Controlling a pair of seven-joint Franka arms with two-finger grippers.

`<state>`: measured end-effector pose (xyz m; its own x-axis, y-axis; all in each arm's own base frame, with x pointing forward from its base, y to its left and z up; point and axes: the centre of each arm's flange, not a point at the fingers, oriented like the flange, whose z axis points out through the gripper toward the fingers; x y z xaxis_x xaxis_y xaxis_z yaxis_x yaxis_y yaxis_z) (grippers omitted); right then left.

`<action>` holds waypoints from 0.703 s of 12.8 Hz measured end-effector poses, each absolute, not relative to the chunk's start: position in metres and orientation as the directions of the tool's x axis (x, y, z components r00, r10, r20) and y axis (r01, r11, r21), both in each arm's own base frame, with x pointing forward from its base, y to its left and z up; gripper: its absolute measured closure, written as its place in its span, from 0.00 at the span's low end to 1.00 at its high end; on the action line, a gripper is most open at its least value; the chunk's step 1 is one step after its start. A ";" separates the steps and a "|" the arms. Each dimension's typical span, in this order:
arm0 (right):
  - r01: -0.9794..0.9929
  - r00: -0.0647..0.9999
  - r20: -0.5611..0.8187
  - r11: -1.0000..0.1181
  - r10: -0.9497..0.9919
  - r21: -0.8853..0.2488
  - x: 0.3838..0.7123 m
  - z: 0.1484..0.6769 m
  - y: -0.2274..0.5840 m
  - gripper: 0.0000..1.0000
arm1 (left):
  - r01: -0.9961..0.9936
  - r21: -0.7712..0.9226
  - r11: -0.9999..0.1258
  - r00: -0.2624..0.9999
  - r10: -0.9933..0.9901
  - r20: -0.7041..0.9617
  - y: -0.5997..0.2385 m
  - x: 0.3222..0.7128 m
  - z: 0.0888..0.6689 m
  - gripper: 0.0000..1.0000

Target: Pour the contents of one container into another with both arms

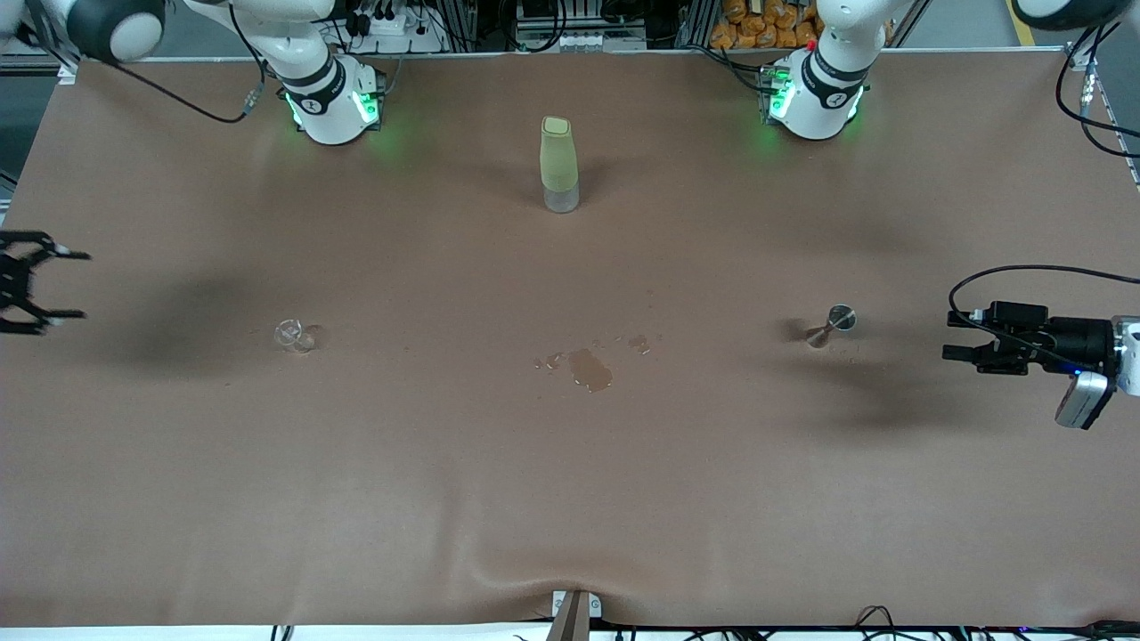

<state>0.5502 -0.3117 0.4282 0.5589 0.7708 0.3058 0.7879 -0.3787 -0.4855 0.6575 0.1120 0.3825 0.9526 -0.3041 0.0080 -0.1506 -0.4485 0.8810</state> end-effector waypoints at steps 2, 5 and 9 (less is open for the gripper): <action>0.724 0.647 0.190 -0.517 0.738 -0.456 0.544 0.492 -0.296 0.00 | -0.072 0.840 -0.537 0.965 -0.251 -0.078 0.073 0.664 0.427 0.00; 0.579 0.783 0.029 -0.710 0.622 -0.402 0.532 0.560 -0.262 0.00 | -0.033 0.707 -0.706 0.974 -0.181 -0.136 0.021 0.670 0.462 0.00; 0.333 0.907 -0.132 -0.875 0.399 -0.352 0.514 0.631 -0.199 0.00 | -0.085 0.480 -0.873 0.979 -0.162 -0.121 -0.027 0.665 0.498 0.00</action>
